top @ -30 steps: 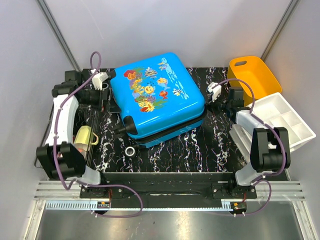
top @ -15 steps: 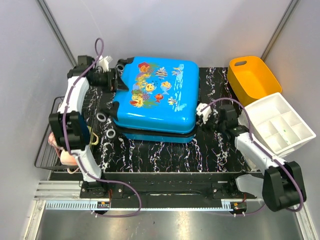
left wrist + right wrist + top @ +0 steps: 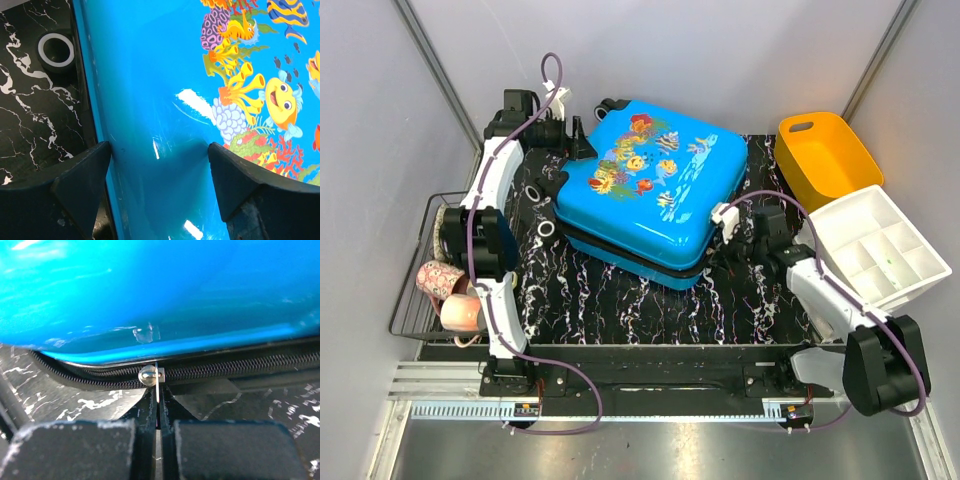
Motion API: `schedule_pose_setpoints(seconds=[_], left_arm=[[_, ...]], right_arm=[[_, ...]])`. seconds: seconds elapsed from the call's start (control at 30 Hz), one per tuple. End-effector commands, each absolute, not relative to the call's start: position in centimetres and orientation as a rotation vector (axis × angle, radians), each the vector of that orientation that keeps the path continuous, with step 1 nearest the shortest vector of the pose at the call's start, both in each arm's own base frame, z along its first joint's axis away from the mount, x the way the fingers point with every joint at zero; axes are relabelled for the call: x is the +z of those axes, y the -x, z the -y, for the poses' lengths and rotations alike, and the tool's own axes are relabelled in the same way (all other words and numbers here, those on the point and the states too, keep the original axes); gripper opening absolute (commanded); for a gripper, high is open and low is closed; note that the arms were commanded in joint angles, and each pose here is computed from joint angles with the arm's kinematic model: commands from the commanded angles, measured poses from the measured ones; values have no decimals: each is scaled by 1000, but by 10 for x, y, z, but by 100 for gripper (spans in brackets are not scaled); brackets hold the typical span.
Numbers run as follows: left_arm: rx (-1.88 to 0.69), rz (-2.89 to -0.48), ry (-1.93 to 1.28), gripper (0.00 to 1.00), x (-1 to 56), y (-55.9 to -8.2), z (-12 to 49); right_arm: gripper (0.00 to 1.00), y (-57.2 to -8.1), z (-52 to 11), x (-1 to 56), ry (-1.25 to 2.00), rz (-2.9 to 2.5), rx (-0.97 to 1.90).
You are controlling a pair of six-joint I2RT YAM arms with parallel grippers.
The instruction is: Open, take out, and arrange the luggage
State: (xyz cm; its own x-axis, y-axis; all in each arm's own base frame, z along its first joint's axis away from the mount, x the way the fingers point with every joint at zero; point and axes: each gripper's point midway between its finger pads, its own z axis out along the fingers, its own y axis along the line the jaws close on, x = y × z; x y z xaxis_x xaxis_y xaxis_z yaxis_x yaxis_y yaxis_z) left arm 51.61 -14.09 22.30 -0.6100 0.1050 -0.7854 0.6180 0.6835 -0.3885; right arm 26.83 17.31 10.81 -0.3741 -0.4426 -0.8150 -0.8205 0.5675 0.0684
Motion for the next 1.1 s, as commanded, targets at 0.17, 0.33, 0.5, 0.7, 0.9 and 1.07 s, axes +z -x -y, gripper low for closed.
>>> schedule_pose_setpoints(seconds=[0.17, 0.33, 0.5, 0.7, 0.9, 1.07], left_arm=[[-754, -2234, -514, 82, 192, -515, 99], [-719, -2137, -305, 99, 275, -511, 80], [-697, -2098, 117, 99, 323, -467, 31], [-710, -2114, 416, 99, 296, -412, -3], [-787, -2169, 707, 99, 260, -401, 0], [-776, -2136, 793, 99, 243, -419, -2]], right_arm=[[0, -358, -134, 158, 749, -1904, 360], [0, -350, -150, 154, 757, -1904, 481], [0, -342, -161, 149, 786, -1902, 533], [0, -320, -189, 150, 879, -1868, 590], [0, -296, -212, 152, 967, -1832, 635], [0, -288, -219, 154, 992, -1823, 639]])
